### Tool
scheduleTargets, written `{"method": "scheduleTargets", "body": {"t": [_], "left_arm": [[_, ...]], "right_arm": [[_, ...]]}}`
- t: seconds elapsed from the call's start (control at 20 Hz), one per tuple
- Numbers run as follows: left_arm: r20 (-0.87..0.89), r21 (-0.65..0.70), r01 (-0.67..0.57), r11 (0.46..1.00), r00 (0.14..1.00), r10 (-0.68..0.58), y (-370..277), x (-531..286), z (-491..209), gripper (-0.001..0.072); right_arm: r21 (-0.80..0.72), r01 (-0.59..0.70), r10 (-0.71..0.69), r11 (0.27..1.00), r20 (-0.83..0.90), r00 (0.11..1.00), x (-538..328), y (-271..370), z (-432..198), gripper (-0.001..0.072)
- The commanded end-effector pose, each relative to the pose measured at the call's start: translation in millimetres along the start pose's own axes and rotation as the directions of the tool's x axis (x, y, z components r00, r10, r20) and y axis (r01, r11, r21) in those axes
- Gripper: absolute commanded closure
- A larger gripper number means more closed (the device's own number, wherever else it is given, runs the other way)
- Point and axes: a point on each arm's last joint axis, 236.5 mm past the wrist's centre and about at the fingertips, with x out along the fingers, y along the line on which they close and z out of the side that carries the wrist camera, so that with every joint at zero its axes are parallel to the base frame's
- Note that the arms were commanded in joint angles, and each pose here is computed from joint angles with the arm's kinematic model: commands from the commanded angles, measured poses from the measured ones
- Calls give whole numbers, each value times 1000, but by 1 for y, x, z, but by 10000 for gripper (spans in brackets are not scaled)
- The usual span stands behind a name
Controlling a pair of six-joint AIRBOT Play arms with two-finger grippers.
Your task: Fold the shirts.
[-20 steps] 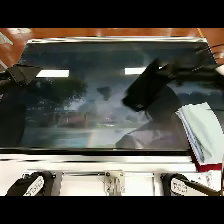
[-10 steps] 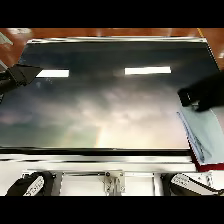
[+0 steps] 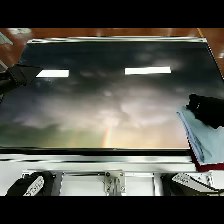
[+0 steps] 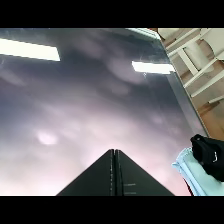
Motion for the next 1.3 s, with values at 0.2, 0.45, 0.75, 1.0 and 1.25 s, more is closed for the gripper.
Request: {"method": "scheduleTargets", "body": {"t": [0.2, 0.45, 0.75, 1.0, 1.25], "left_arm": [[0, -4, 0, 1000, 1000, 0, 0, 0, 0, 672], [0, -19, 0, 1000, 1000, 0, 0, 0, 0, 672], [58, -51, -55, 997, 997, 58, 26, 9, 15, 672], [-75, -7, -95, 995, 993, 94, 44, 39, -20, 675], [-312, 262, -423, 867, 813, 491, 99, 44, -92, 675]], "right_arm": [[58, 216, -189, 975, -303, 934, 83, -77, -80, 657], [123, 376, -324, 918, -312, 893, 98, -118, -92, 630], [-71, 500, -481, 863, -416, 772, 40, -141, -117, 175], [-60, 410, -414, 910, -150, 898, -27, -99, -78, 519], [-314, -405, 476, 859, 195, 858, -103, 142, -16, 338]]}}
